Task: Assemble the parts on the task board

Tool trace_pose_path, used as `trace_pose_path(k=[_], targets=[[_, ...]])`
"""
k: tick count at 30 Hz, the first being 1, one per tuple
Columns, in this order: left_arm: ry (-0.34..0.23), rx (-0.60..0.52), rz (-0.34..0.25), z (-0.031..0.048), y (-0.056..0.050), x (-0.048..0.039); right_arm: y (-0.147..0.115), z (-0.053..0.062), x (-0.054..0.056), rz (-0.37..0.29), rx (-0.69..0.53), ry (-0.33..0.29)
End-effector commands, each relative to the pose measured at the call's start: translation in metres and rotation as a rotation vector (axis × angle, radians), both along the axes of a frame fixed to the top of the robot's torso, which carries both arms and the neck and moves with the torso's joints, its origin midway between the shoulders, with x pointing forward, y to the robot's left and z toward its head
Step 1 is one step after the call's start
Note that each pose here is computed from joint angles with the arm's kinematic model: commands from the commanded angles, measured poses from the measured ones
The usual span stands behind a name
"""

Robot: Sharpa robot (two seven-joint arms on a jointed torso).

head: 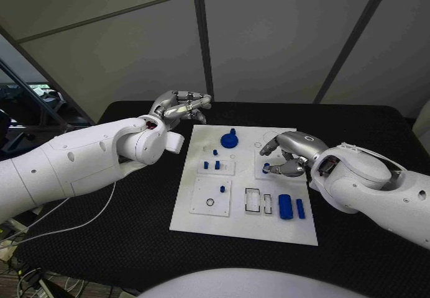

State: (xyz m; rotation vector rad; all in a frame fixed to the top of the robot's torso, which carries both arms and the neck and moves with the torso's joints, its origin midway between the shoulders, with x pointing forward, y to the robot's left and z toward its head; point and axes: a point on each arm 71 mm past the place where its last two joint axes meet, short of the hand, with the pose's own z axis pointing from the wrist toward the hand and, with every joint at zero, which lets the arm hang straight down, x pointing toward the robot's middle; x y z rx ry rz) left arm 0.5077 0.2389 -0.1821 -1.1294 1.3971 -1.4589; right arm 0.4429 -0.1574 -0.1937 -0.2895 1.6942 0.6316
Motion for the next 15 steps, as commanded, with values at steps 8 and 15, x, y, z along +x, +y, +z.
trace_pose_path(k=[8,15], targets=[[-0.008,0.001,-0.017,0.0012,-0.0014,-0.0002,0.0034,-0.0088,0.0026,0.012,-0.102,0.068],[-0.008,0.002,-0.015,0.0012,-0.0003,-0.0004,0.0044,-0.0126,0.0037,0.012,-0.132,0.086]])
